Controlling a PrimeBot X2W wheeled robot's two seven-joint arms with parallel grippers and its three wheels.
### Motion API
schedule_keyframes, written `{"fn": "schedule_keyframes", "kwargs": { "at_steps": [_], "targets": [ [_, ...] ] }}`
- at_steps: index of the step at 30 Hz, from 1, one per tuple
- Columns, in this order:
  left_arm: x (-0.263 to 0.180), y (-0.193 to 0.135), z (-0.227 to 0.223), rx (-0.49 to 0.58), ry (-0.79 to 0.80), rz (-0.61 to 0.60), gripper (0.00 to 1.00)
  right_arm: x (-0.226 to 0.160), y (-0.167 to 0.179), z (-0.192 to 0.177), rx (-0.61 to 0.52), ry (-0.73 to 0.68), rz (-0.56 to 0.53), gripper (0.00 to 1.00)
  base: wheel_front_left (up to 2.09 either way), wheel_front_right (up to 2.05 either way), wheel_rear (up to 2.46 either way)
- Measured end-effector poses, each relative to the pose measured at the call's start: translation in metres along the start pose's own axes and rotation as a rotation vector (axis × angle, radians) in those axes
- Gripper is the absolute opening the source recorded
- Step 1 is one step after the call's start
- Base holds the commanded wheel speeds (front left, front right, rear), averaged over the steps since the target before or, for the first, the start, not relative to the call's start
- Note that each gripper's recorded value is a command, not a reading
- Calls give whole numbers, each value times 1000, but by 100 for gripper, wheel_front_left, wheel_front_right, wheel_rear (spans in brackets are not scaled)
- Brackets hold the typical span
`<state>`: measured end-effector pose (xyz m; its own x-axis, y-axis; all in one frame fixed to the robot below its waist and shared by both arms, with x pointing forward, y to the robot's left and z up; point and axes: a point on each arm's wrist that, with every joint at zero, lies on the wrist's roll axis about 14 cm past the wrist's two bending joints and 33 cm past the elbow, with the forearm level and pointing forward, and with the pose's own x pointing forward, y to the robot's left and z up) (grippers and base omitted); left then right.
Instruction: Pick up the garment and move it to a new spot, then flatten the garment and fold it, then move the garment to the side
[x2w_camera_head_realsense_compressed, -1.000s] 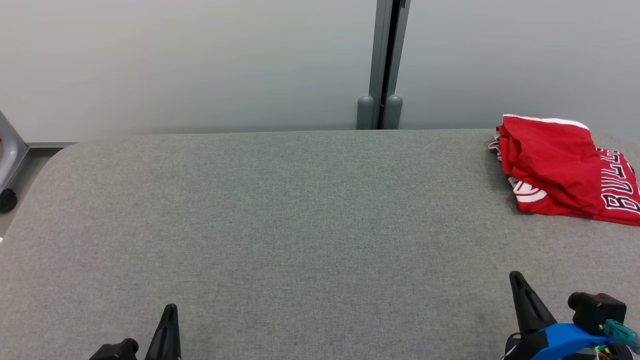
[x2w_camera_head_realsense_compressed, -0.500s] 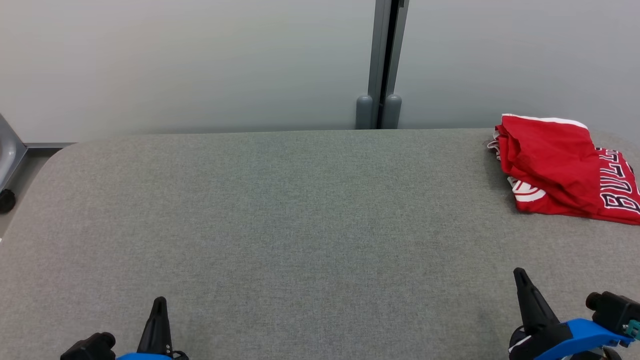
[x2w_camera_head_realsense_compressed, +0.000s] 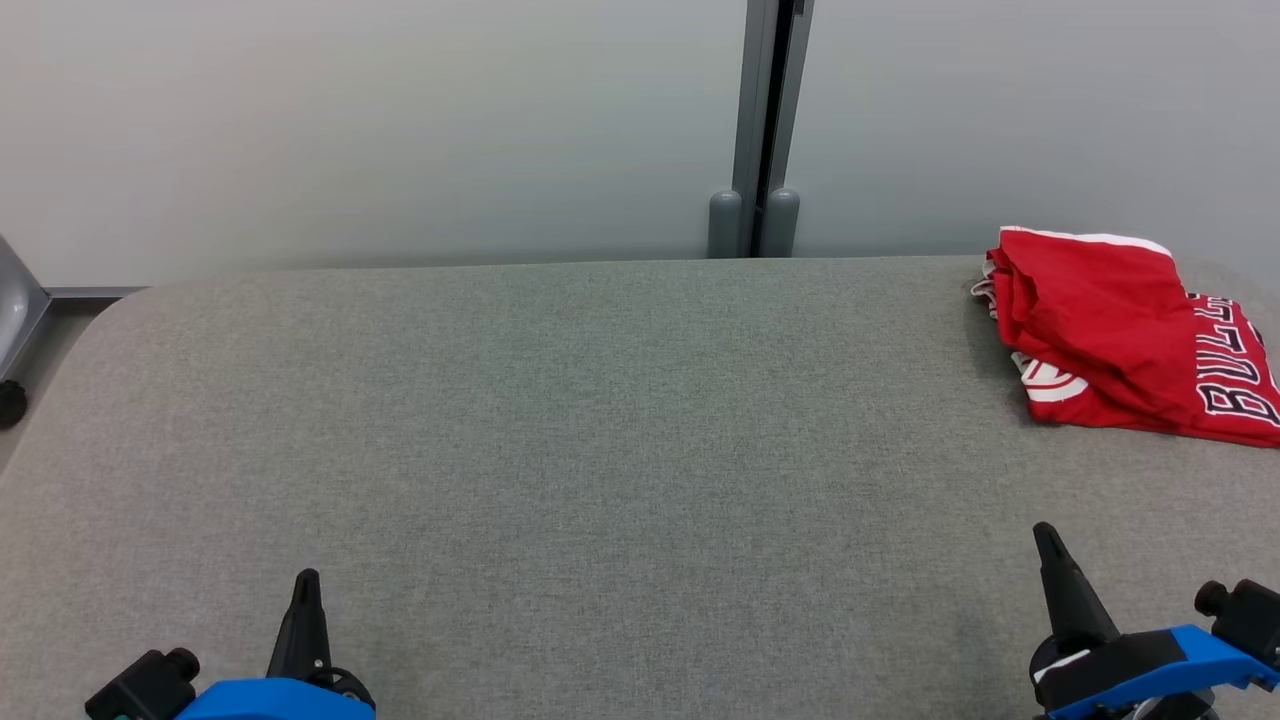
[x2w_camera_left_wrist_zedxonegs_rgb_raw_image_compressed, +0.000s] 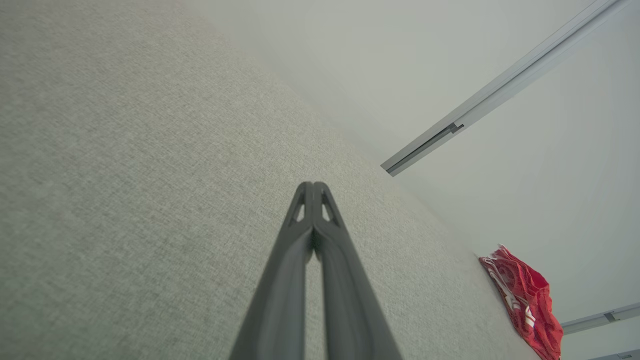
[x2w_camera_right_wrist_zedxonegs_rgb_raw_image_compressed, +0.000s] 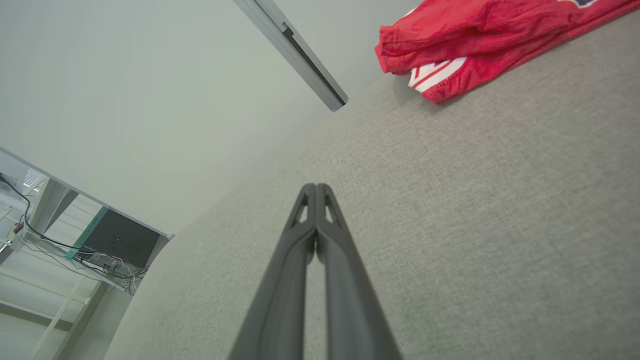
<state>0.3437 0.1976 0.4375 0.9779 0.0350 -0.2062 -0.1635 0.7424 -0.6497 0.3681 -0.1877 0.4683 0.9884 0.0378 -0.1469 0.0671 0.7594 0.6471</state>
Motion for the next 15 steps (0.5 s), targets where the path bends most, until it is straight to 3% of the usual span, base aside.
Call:
{"fn": "schedule_keyframes", "kwargs": {
  "at_steps": [15],
  "targets": [
    [7,-7,10,-189,-14,-12,0,4,4,8,192,-23,14,0,0,0,0]
  ]
}}
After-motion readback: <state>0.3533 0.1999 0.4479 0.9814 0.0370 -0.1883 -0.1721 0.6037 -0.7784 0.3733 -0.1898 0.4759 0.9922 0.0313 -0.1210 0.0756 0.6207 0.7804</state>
